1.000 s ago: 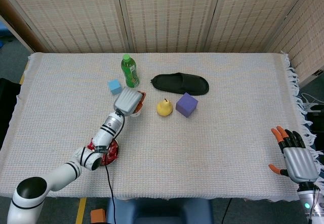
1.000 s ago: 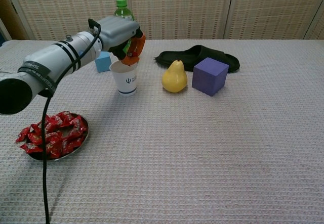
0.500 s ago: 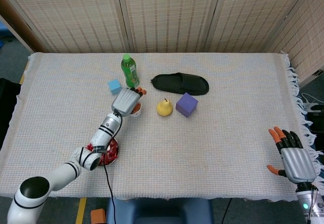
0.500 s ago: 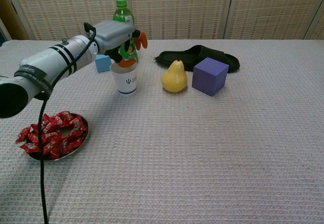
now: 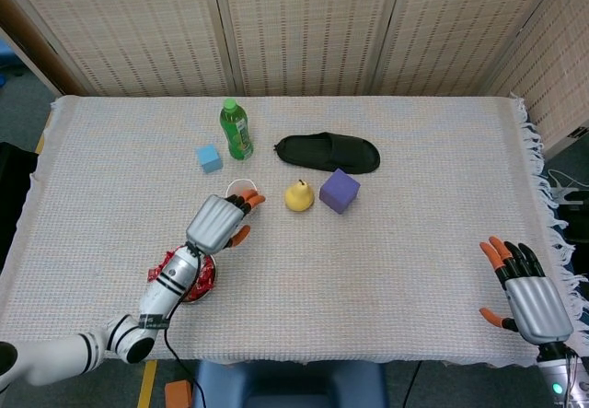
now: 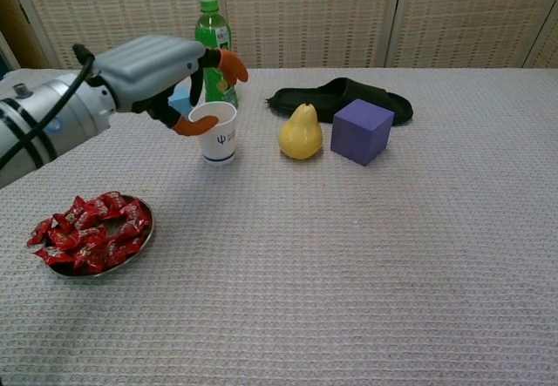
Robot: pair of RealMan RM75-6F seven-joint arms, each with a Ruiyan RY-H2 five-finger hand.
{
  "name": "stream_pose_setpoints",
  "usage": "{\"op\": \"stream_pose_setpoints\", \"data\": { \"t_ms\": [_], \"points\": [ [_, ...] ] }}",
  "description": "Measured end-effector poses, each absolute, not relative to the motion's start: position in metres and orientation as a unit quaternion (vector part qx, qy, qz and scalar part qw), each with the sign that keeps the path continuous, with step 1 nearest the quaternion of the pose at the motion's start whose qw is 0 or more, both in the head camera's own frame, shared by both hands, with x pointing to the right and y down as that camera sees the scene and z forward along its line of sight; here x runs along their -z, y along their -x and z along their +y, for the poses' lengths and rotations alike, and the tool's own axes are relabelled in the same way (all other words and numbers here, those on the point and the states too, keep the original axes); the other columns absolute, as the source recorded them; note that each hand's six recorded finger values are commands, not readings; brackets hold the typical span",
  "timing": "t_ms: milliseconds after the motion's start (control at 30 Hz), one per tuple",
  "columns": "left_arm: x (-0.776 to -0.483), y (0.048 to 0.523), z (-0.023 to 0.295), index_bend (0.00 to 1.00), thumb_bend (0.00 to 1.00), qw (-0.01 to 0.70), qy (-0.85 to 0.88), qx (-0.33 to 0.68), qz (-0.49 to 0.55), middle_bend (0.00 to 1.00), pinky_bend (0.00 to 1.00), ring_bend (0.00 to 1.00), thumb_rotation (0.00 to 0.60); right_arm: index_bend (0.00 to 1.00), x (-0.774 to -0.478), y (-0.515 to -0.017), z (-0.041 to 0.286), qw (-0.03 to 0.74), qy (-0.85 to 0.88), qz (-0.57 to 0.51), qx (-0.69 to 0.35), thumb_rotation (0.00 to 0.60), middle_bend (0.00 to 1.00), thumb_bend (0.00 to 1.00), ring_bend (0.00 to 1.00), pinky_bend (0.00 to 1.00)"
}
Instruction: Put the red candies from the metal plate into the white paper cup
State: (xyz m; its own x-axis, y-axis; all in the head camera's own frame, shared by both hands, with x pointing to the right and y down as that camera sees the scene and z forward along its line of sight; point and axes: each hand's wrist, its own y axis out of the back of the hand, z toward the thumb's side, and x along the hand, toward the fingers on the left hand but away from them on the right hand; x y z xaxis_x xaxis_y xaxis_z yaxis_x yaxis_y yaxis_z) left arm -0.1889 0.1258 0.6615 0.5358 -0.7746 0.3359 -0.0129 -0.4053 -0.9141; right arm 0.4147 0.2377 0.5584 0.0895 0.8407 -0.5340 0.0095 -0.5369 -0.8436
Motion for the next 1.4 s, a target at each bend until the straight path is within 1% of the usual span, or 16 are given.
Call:
{"op": "stream_pose_setpoints", "data": {
  "t_ms": [67,100,200,300,400,600,700,800,900,1067,1233,1300,1400],
  "points": [
    [-0.654,0.207,0.154,0.19,0.38,0.466,0.738,0.411,0.262,0.23,0.98,0.68,0.6,0.0,-0.557,-0.412,0.24,0.355,0.653,-0.326,-0.584,0.6,0.0,0.05,0.0,0.0],
    [-0.65,0.22,0.173,0.18,0.38,0.463,0.736,0.42,0.259,0.23,0.98,0.69,0.6,0.0,-0.556,-0.411,0.241,0.356,0.655,-0.324,-0.582,0.6,0.0,0.05,0.0,0.0],
    [-0.641,0.254,0.215,0.16,0.37,0.464,0.723,0.446,0.251,0.21,0.98,0.69,0.6,0.0,-0.555,-0.407,0.245,0.359,0.663,-0.318,-0.575,0.6,0.0,0.05,0.0,0.0],
    [-0.637,0.281,0.249,0.13,0.37,0.459,0.713,0.474,0.238,0.19,0.98,0.69,0.6,0.0,-0.554,-0.404,0.249,0.361,0.669,-0.311,-0.57,0.6,0.0,0.05,0.0,0.0],
    [-0.637,0.294,0.266,0.09,0.37,0.46,0.702,0.496,0.223,0.17,1.0,0.69,0.6,0.0,-0.553,-0.401,0.252,0.364,0.674,-0.307,-0.565,0.6,0.0,0.05,0.0,0.0],
    [-0.65,0.297,0.276,0.08,0.37,0.461,0.694,0.513,0.206,0.15,1.0,0.7,0.6,0.0,-0.548,-0.398,0.257,0.371,0.679,-0.305,-0.556,0.6,0.0,0.05,0.0,0.0],
    [-0.656,0.296,0.276,0.08,0.37,0.469,0.685,0.519,0.203,0.14,1.0,0.7,0.6,0.0,-0.546,-0.398,0.259,0.369,0.681,-0.307,-0.553,0.6,0.0,0.05,0.0,0.0],
    [-0.661,0.295,0.274,0.12,0.37,0.472,0.679,0.525,0.202,0.15,1.0,0.7,0.6,0.0,-0.541,-0.4,0.26,0.37,0.681,-0.313,-0.549,0.6,0.0,0.05,0.0,0.0],
    [-0.669,0.294,0.275,0.17,0.37,0.474,0.675,0.531,0.194,0.19,1.0,0.7,0.6,0.0,-0.537,-0.403,0.26,0.371,0.679,-0.321,-0.546,0.6,0.0,0.05,0.0,0.0],
    [-0.684,0.29,0.278,0.22,0.37,0.469,0.678,0.537,0.18,0.28,1.0,0.7,0.6,0.0,-0.535,-0.404,0.261,0.371,0.679,-0.322,-0.545,0.6,0.0,0.05,0.0,0.0],
    [-0.69,0.283,0.275,0.27,0.36,0.475,0.676,0.535,0.177,0.31,1.0,0.7,0.6,0.0,-0.537,-0.404,0.261,0.371,0.68,-0.319,-0.547,0.6,0.0,0.05,0.0,0.0],
    [-0.691,0.282,0.273,0.3,0.36,0.481,0.673,0.534,0.176,0.33,1.0,0.7,0.6,0.0,-0.537,-0.404,0.261,0.371,0.68,-0.318,-0.547,0.6,0.0,0.05,0.0,0.0],
    [-0.693,0.281,0.27,0.38,0.36,0.486,0.668,0.535,0.176,0.37,1.0,0.71,0.6,0.0,-0.537,-0.404,0.26,0.372,0.679,-0.32,-0.546,0.6,0.0,0.05,0.0,0.0]
  ]
}}
